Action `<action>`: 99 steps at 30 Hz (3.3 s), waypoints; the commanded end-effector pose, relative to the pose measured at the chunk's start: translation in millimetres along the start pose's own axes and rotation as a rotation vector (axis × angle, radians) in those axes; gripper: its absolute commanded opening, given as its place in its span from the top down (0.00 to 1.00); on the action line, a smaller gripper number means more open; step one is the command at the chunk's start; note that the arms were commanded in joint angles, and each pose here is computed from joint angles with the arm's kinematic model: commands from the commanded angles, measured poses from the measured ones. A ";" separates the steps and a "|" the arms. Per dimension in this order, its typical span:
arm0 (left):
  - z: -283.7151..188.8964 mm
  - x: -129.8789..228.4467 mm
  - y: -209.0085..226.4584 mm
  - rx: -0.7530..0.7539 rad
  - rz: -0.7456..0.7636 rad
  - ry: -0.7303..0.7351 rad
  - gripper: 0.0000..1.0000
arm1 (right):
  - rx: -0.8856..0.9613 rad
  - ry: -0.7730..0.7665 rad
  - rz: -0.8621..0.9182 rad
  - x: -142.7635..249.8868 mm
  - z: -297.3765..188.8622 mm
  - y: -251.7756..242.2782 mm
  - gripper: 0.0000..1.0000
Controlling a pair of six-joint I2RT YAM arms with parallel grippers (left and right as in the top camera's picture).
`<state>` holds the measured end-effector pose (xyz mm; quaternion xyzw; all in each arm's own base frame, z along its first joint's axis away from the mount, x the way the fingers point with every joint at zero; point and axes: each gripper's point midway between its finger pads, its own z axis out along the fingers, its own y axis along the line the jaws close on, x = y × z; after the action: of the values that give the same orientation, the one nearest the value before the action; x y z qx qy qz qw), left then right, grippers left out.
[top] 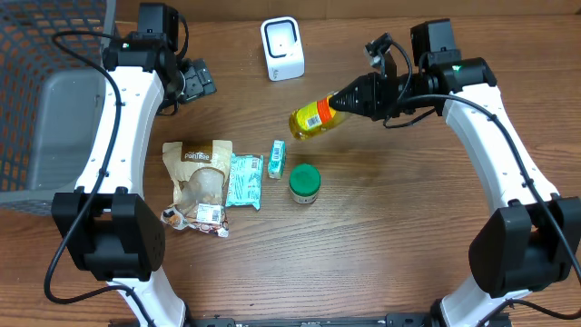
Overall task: Scan the item barcode
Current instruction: 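Lift the yellow bottle and tilt it sideways with the right gripper, then carry the bottle to the white scanner and hold it there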
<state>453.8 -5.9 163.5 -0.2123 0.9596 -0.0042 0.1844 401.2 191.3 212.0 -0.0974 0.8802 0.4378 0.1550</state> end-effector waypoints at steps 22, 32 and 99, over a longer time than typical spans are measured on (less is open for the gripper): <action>-10.4 -6.2 -3.5 0.020 -0.012 -0.027 0.00 | 0.107 -0.090 -0.057 -20.4 -17.4 3.1 0.96; -10.4 -6.2 -3.5 0.020 -0.012 -0.027 0.00 | 0.217 -0.179 -0.087 -47.7 -38.8 7.0 0.97; -10.4 -6.2 -3.5 0.020 -0.012 -0.027 0.00 | 1.044 -0.370 -1.442 -187.1 141.7 1.2 0.96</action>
<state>453.8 -5.9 163.5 -0.2123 0.9596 -0.0042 0.1844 597.1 309.2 191.2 -0.4710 0.6650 -0.2029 0.5429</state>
